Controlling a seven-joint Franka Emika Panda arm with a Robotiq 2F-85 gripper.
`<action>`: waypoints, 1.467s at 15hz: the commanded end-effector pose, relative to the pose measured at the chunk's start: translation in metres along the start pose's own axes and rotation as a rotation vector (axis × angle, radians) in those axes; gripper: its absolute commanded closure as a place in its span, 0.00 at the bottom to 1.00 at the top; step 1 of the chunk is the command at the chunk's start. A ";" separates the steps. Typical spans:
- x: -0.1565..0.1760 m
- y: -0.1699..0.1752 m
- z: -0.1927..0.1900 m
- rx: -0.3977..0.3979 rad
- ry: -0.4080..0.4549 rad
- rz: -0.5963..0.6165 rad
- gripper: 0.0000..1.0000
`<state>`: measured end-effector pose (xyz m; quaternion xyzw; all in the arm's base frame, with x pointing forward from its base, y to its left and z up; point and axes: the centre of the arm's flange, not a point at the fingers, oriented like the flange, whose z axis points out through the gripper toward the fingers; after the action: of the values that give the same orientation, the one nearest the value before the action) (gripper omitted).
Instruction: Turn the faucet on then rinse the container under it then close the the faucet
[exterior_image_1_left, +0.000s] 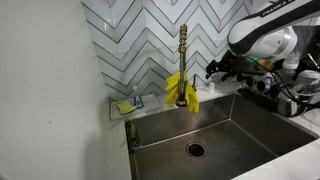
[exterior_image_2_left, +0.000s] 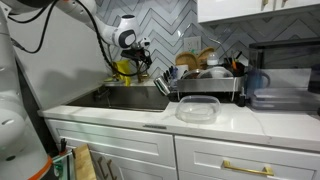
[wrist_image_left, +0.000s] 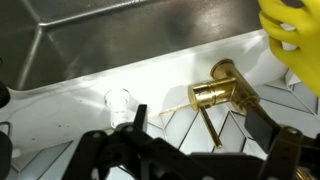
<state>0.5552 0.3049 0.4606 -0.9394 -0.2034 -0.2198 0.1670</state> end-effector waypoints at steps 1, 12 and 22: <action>0.025 0.005 0.022 0.071 0.013 -0.016 0.00; 0.035 -0.003 0.040 0.087 0.031 -0.026 0.00; 0.055 0.004 0.076 0.179 0.111 0.078 0.00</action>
<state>0.6194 0.3429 0.4272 -0.9221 -0.1864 -0.2322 0.2472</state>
